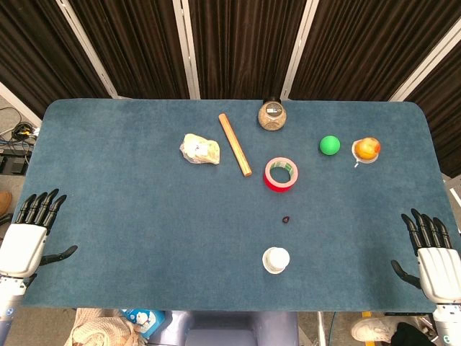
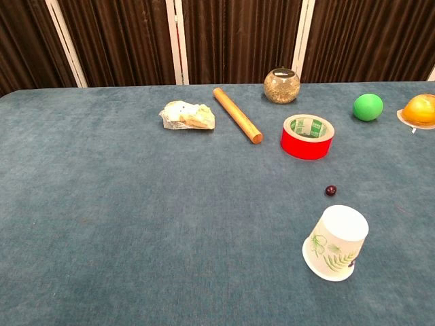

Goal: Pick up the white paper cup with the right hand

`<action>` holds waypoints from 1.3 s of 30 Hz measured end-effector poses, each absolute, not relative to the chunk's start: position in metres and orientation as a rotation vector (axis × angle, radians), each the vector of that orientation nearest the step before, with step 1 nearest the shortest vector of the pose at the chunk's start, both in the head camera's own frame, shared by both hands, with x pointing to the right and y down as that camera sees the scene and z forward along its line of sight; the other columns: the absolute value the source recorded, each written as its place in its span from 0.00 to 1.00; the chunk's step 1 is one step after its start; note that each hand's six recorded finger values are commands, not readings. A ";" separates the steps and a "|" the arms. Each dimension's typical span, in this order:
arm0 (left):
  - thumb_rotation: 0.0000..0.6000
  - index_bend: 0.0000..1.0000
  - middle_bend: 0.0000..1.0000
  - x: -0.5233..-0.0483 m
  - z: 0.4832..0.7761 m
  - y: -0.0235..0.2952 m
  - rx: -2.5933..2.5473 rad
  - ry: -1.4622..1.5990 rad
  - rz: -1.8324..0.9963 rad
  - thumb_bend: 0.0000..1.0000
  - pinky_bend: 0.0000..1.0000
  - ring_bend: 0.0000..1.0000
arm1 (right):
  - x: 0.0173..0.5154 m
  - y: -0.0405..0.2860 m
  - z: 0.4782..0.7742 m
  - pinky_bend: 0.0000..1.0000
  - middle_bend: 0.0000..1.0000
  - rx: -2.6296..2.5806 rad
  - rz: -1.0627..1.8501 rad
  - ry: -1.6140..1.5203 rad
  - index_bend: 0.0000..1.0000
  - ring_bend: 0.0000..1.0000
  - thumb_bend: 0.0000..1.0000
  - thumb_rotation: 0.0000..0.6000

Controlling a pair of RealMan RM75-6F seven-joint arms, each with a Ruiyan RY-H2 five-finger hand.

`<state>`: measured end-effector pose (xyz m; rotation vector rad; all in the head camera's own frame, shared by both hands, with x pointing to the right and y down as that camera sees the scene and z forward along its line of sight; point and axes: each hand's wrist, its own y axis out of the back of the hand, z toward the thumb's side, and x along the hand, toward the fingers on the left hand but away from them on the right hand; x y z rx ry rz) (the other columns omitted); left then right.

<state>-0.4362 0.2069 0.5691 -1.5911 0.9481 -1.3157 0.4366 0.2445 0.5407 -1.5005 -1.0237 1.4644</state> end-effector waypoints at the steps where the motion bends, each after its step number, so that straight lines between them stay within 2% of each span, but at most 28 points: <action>1: 1.00 0.00 0.00 -0.436 0.569 0.207 -1.591 0.948 -1.315 0.00 0.00 0.00 | 0.436 0.245 0.541 0.04 0.00 -1.502 1.465 -1.023 0.00 0.00 0.25 1.00; 12: 1.00 0.00 0.00 -0.436 0.569 0.208 -1.594 0.945 -1.319 0.00 0.00 0.00 | 0.433 0.245 0.540 0.04 0.00 -1.529 1.451 -1.025 0.00 0.00 0.25 1.00; 17: 1.00 0.00 0.00 -0.437 0.571 0.207 -1.600 0.948 -1.325 0.00 0.00 0.00 | 0.420 0.244 0.540 0.14 0.00 -1.586 1.396 -1.008 0.00 0.00 0.25 1.00; 20: 1.00 0.00 0.00 -0.437 0.571 0.207 -1.607 0.950 -1.327 0.00 0.00 0.00 | 0.407 0.243 0.541 0.23 0.00 -1.646 1.340 -0.974 0.00 0.04 0.25 1.00; 22: 1.00 0.00 0.00 -0.437 0.571 0.206 -1.608 0.950 -1.325 0.00 0.00 0.00 | 0.397 0.243 0.542 0.24 0.00 -1.694 1.302 -0.934 0.00 0.04 0.25 1.00; 39: 1.00 0.00 0.00 -0.436 0.573 0.207 -1.604 0.943 -1.335 0.00 0.00 0.00 | 0.300 0.245 0.575 0.24 0.00 -2.012 1.108 -0.524 0.00 0.04 0.25 1.00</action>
